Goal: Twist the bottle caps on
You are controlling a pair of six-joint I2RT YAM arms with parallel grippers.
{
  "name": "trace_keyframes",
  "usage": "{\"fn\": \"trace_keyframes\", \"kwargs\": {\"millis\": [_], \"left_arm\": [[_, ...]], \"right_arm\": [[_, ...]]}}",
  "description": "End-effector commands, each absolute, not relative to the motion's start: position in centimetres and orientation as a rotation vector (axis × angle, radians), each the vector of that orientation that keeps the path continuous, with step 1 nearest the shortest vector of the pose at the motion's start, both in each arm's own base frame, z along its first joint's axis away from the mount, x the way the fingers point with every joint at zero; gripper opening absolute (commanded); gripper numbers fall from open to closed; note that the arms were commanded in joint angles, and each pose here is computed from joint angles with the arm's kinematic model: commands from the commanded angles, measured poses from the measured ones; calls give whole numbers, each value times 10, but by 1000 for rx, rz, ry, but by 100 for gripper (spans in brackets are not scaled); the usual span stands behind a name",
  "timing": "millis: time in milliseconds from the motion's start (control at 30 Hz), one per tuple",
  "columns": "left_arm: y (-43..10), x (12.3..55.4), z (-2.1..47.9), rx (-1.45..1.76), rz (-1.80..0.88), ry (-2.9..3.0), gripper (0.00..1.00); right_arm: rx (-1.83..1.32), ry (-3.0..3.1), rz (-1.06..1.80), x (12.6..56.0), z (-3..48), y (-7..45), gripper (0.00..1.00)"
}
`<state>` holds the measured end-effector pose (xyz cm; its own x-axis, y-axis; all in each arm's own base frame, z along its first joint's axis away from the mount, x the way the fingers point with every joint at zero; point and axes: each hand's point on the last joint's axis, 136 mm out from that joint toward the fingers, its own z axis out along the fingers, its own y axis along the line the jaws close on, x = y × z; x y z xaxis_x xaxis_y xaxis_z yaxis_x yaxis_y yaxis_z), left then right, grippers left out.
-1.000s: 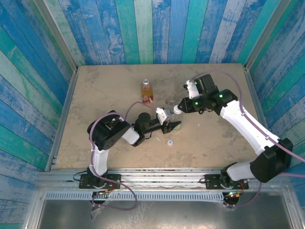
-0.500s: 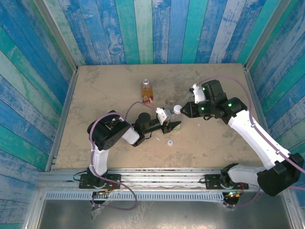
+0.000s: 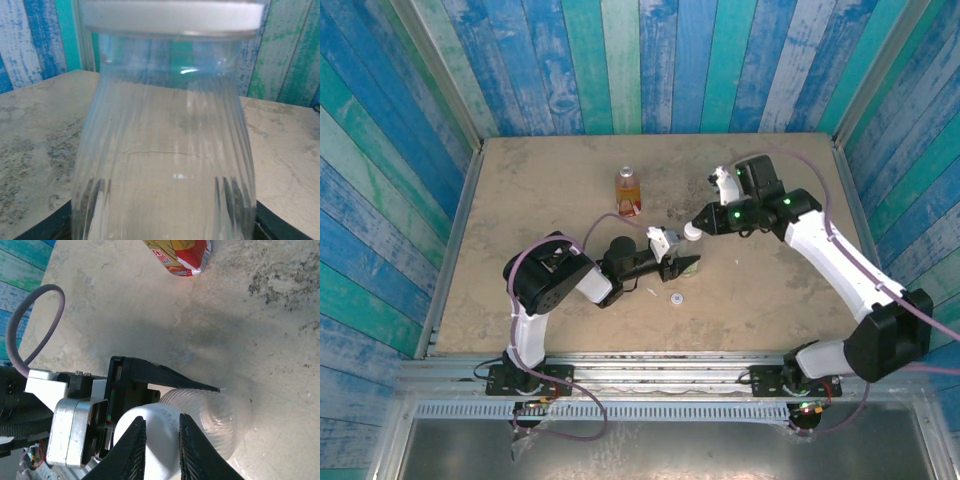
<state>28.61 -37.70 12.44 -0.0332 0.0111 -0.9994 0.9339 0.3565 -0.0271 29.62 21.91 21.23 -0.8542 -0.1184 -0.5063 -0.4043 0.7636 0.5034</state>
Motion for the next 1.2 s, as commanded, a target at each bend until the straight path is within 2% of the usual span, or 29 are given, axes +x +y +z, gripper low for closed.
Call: {"fn": "trace_keyframes", "kwargs": {"millis": [0, 100, 333, 367, 500, 600, 800, 900, 1167], "left_arm": [[-375, 281, 85, 962, -957, 1530, 51], [-375, 282, 85, 963, -955, 1532, 51], [-375, 281, 87, 977, -947, 1524, 51], [-375, 280, 90, 978, -947, 1518, 51], [-370, 274, 109, 1005, -926, 1461, 50], [-369, 267, 123, 1061, -924, 1417, 48], [-362, 259, 150, 1161, -896, 1343, 47], [-361, 254, 156, 1248, -851, 1341, 47], [-357, 232, 181, 1425, -824, 1242, 48]], "right_arm": [[-419, 2571, 985, 256, 202, 220, 17], [-416, 2582, 1016, 239, 198, 219, 12], [-406, 2484, 895, 253, 224, 209, 15], [-421, 2467, 878, 257, 228, 208, 19], [-586, 2372, 748, 263, 249, 202, 59], [-737, 2285, 644, 263, 264, 196, 72], [-1252, 1948, 573, 222, 276, 206, 69], [-1459, 1798, 462, 206, 279, 210, 72], [-1788, 1708, 342, 196, 264, 215, 75]]}}
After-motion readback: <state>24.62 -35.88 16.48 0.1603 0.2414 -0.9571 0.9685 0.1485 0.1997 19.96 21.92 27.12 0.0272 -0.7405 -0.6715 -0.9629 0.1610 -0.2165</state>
